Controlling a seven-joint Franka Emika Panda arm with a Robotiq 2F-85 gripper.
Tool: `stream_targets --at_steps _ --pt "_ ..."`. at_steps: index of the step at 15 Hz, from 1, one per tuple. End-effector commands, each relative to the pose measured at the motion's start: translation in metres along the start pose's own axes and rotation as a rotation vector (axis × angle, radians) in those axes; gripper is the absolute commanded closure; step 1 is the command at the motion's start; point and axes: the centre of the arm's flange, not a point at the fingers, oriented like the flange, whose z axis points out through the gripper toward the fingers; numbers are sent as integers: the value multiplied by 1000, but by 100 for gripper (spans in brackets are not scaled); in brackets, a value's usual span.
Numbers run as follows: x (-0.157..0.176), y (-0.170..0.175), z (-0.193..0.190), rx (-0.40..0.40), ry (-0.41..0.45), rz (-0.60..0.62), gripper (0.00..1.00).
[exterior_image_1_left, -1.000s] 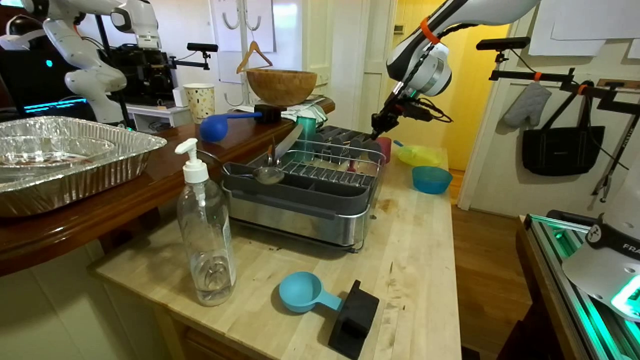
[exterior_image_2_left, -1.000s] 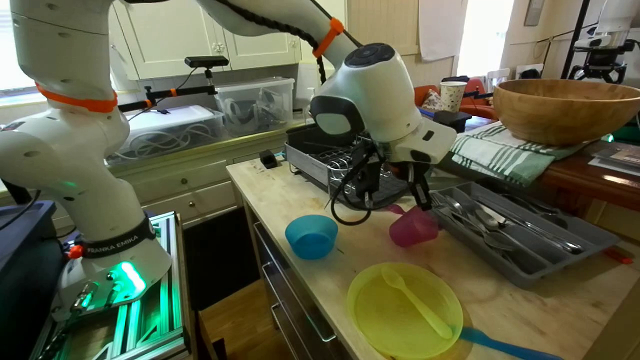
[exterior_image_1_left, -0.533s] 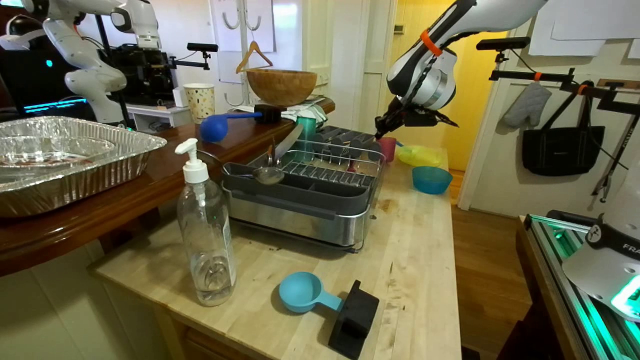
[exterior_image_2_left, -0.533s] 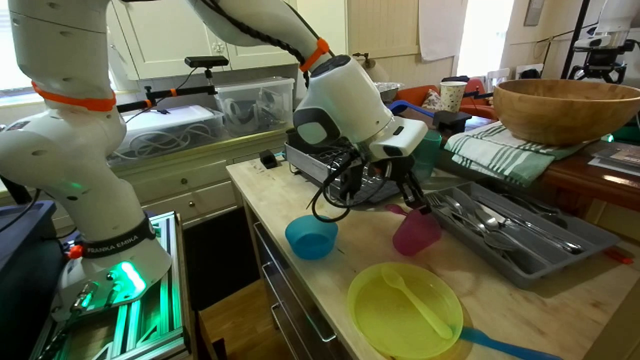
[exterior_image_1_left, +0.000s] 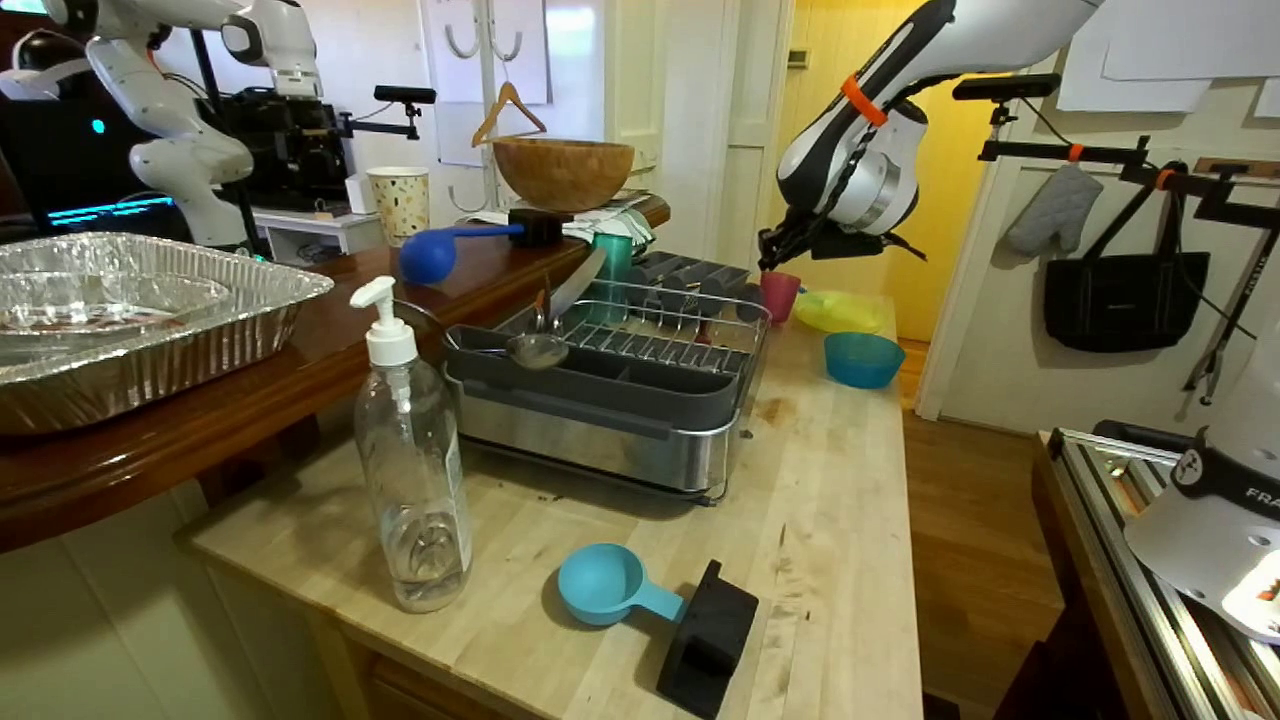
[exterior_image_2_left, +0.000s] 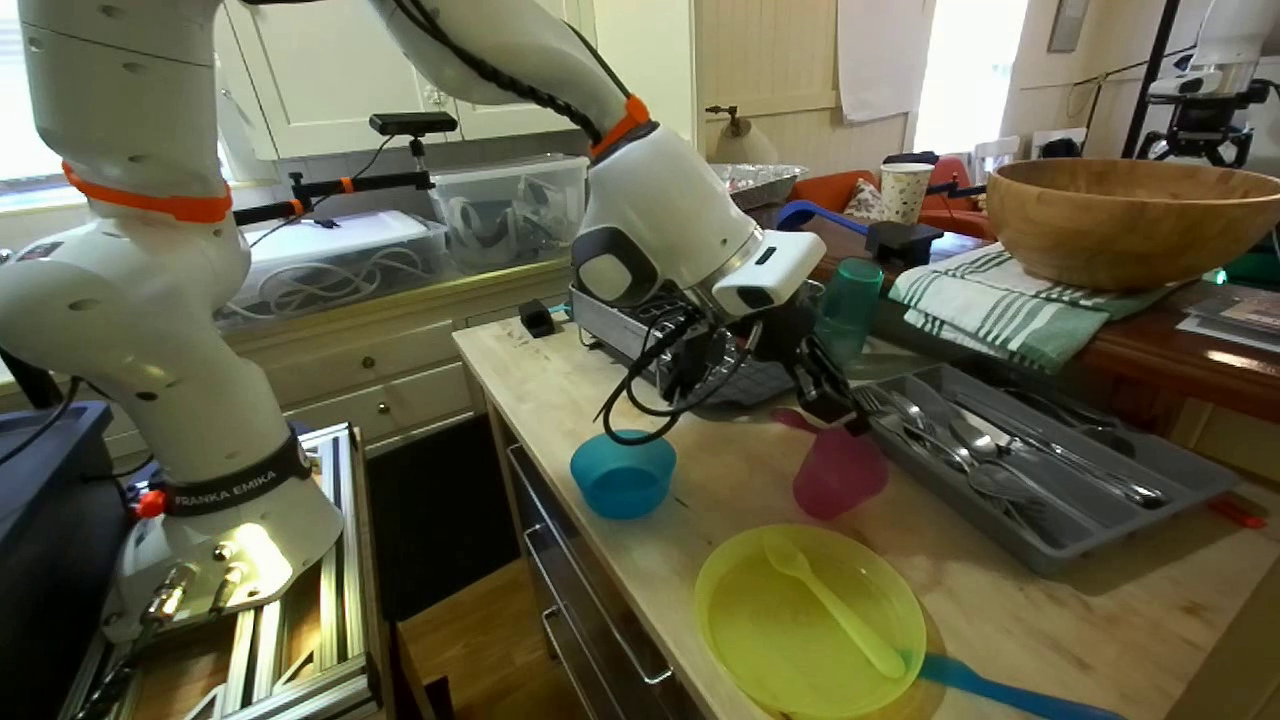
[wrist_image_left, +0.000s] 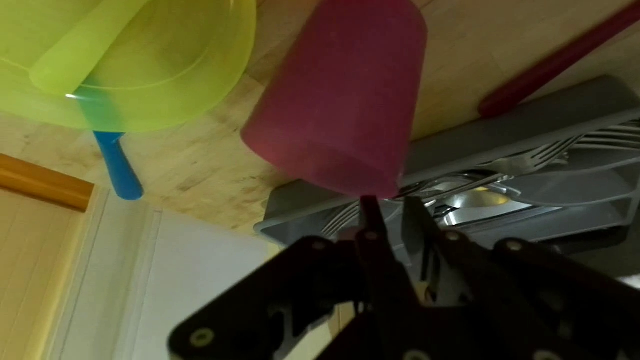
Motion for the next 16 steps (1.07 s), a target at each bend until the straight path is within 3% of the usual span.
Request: stream_targets --at_steps 1,7,8,13,16 --pt "-6 -5 -6 -24 20 30 51" --pt "-6 -10 -4 -25 0 75 5" --pt "-5 -11 -5 -21 2 85 1" --pt "7 -14 -23 19 -13 147 0" --pt "9 -26 -26 58 -76 181 0"
